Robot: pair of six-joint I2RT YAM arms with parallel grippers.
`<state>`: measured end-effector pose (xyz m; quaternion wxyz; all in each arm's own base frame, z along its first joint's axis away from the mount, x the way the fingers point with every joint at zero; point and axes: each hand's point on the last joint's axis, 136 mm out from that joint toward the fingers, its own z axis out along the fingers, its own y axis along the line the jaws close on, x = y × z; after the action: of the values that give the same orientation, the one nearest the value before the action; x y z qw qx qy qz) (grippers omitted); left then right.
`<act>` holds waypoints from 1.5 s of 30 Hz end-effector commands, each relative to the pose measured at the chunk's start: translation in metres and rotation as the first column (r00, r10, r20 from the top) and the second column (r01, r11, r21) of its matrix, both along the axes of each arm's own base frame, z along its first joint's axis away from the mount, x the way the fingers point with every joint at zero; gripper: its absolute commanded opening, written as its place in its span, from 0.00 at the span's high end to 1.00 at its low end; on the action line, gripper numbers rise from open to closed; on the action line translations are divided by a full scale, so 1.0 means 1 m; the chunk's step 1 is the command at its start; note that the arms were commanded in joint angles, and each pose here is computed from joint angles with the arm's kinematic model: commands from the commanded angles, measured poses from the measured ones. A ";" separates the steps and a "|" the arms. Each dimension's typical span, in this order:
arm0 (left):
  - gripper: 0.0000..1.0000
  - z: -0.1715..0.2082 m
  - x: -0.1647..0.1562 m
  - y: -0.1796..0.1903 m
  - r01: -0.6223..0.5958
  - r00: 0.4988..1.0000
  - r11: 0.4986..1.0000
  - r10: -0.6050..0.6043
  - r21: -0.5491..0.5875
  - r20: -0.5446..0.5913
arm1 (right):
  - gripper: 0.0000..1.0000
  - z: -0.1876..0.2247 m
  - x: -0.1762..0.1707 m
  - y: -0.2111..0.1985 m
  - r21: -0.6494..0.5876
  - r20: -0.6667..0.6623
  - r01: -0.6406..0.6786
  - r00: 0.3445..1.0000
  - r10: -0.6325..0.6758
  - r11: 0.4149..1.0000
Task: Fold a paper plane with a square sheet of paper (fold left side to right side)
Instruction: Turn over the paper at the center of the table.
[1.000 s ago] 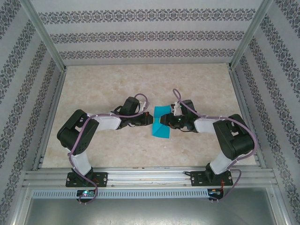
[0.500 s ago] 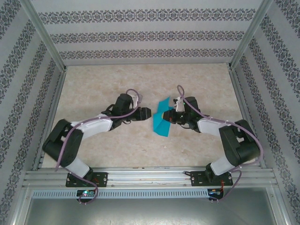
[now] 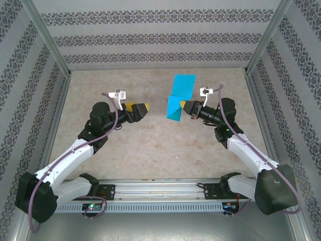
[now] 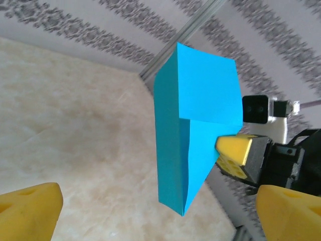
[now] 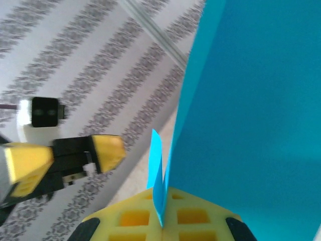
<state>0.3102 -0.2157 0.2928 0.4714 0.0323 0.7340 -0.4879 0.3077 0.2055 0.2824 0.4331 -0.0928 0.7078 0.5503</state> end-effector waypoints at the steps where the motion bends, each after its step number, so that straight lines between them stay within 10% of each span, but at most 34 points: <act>1: 0.05 0.060 -0.023 -0.016 0.204 0.970 0.966 -0.178 -0.155 0.167 | 1.00 0.062 -0.020 0.006 0.091 0.193 -0.109 0.977 0.089 0.990; 21: 0.21 0.092 -0.047 -0.062 0.500 0.858 0.836 -0.444 -0.225 0.257 | 1.00 0.106 -0.050 0.058 0.112 0.308 -0.323 0.910 0.277 0.940; 32: 0.66 0.083 -0.039 -0.063 0.474 0.875 0.851 -0.426 -0.225 0.231 | 1.00 0.098 -0.052 0.060 0.110 0.289 -0.328 0.914 0.286 0.938; 39: 0.95 0.075 -0.036 -0.062 0.451 0.888 0.867 -0.411 -0.213 0.205 | 0.80 0.088 -0.047 0.051 0.105 0.264 -0.283 0.932 0.248 0.953; 45: 1.00 0.060 -0.034 -0.060 0.408 0.910 0.902 -0.389 -0.143 0.144 | 0.57 0.063 -0.032 0.025 0.072 0.187 -0.156 0.972 0.140 0.985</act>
<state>0.2812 -0.2769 0.3441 0.3827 0.1499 0.6352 -0.6539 0.2713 0.2443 0.3537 0.4376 -0.1921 0.6189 0.6234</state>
